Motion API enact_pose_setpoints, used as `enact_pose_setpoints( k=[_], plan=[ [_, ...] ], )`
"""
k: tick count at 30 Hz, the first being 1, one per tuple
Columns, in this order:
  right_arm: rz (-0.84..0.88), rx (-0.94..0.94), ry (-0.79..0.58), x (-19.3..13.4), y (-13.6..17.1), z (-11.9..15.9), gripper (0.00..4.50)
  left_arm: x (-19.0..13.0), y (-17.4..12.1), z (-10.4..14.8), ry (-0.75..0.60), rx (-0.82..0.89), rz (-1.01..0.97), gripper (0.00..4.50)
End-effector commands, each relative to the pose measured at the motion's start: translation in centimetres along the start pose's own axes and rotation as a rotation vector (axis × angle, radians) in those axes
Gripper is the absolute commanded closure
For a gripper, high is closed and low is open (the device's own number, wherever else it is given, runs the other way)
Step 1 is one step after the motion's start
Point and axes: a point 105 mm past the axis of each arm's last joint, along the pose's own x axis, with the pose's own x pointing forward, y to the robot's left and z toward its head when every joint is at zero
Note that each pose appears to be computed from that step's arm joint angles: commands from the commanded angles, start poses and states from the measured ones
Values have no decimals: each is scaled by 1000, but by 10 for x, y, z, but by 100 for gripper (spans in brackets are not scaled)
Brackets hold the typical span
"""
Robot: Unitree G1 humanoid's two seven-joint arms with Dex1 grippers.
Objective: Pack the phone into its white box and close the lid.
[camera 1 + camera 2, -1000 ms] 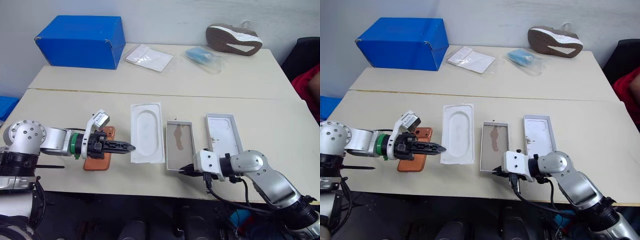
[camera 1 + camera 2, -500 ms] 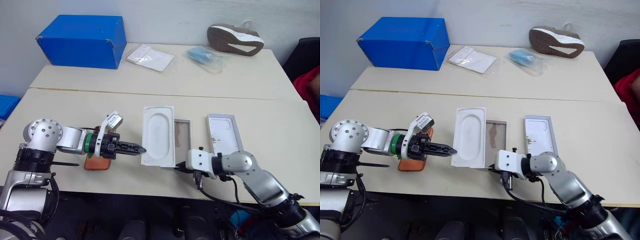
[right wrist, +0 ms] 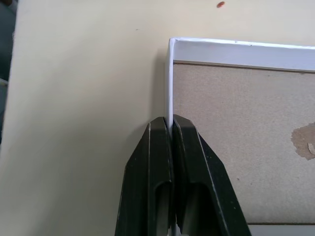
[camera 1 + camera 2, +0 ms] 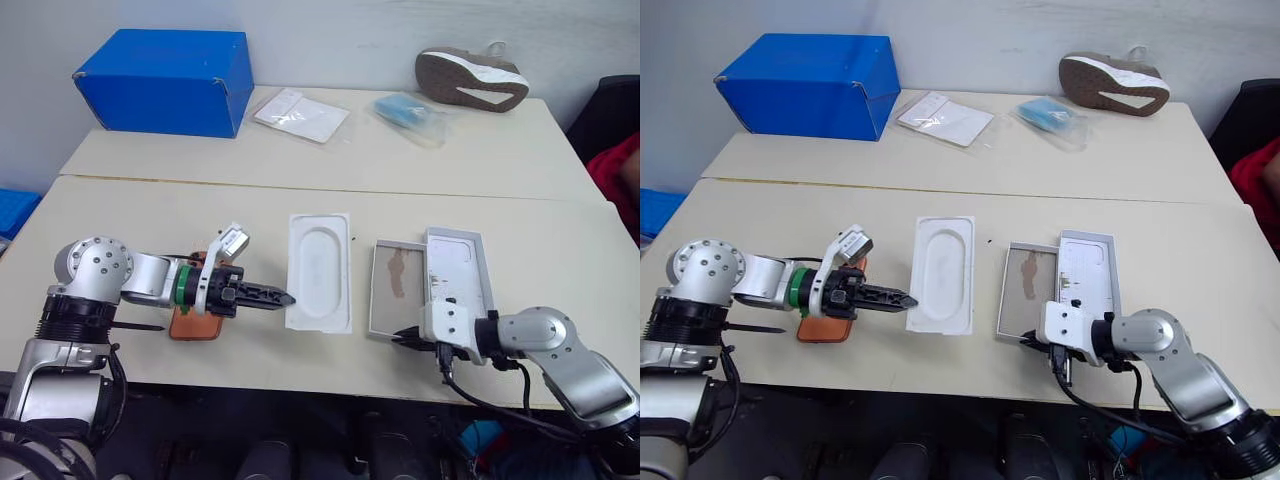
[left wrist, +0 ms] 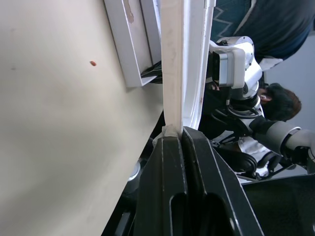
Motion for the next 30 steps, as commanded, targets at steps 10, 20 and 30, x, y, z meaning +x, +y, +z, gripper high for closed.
enact_pose_setpoints(
  k=[10,20,30],
  plan=[
    [42,-4,-44,14,9,9,446,31,-13,9,75,58,-55,450],
    [-39,-11,-86,-12,9,35,153,60,-7,12,131,37,-46,450],
    [-223,132,-112,-95,23,52,4,93,7,18,176,-12,25,450]
  ],
)
